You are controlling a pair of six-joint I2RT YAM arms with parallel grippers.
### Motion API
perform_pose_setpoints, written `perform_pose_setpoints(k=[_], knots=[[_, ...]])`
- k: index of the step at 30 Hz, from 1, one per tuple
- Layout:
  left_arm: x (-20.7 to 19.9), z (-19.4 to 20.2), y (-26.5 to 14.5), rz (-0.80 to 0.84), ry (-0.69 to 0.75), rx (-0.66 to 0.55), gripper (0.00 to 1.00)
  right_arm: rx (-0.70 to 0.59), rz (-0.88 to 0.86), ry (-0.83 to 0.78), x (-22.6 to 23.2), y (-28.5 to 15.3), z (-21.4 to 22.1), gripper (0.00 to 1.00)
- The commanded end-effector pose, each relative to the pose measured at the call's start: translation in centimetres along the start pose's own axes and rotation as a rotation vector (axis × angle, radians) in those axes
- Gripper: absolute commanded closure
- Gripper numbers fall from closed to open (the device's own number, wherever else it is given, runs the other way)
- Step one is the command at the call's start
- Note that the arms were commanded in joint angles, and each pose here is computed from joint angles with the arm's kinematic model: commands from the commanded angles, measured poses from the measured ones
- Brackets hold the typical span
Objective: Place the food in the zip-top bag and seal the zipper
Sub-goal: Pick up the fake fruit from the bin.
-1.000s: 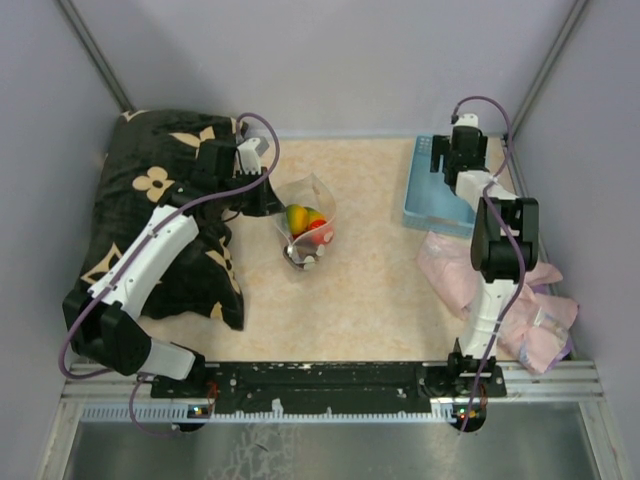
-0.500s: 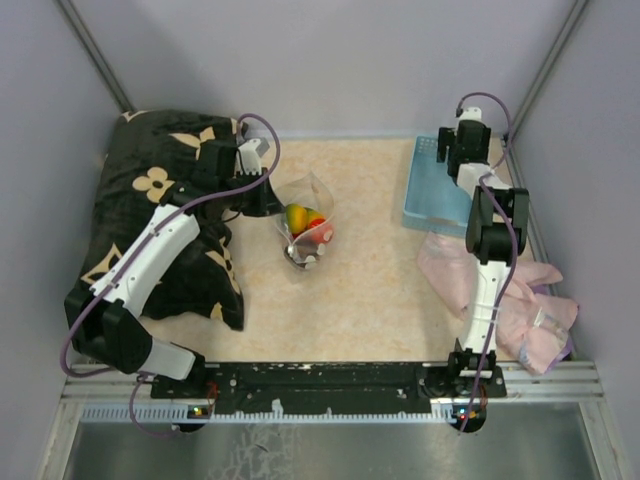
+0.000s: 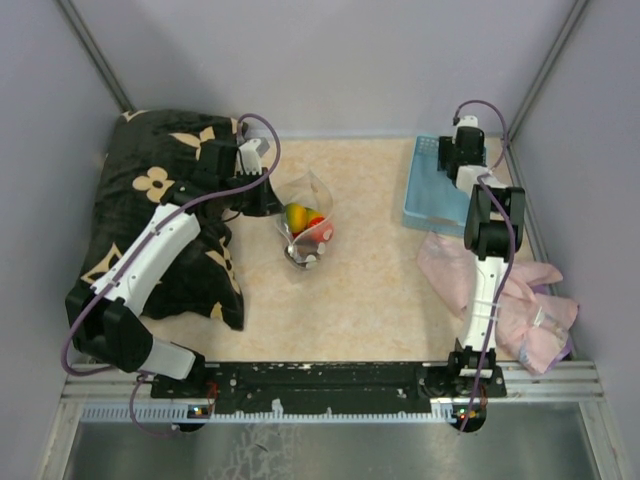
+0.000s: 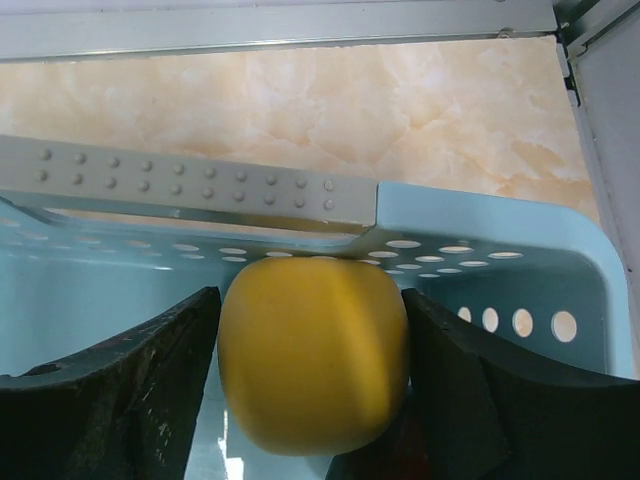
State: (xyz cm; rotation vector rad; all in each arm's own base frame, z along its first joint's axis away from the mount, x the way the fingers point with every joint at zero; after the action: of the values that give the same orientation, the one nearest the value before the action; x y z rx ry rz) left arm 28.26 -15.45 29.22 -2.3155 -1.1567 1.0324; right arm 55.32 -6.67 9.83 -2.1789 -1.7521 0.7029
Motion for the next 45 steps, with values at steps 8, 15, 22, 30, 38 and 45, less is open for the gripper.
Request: perform_pose_setpoints(k=[8, 15, 22, 30, 38, 45], knots=[[0.3, -0.3, 0.1, 0.002, 0.006, -0.008, 1.00, -0.122, -0.016, 0.026, -1.1, -1.3, -3.5, 0.55], [0.1, -0.4, -0.1, 0.010, 0.009, -0.016, 1.00, -0.161, -0.023, 0.035, -1.7, -4.4, -5.4, 0.61], [-0.2, -0.5, -0.6, 0.023, 0.012, -0.031, 1.00, -0.182, -0.044, 0.059, -2.3, -8.6, -6.5, 0.62], [-0.5, -0.6, -1.0, 0.041, 0.018, -0.042, 1.00, -0.196, -0.091, 0.126, -2.7, -14.0, -7.6, 0.62], [-0.8, -0.7, -1.4, 0.053, 0.024, -0.050, 1.00, -0.180, -0.187, 0.202, -1.7, -19.9, -7.7, 0.63], [-0.9, -0.7, -1.5, 0.063, 0.028, -0.058, 1.00, -0.189, -0.317, 0.167, 1.0, -26.5, -8.2, 0.63]])
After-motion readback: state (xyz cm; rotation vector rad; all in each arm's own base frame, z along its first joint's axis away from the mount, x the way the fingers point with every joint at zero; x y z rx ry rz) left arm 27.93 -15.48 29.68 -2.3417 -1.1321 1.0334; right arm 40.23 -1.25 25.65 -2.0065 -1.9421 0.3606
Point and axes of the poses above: each gripper's point midway between its finger pads, its own y axis out along the fingers, its own x axis along the line the jaws close on, z = x × y, the point moved 10 cm from there along -y, back along the fingers, and after that the axes turned 2 degrees about -y, right-handed, at the moved point
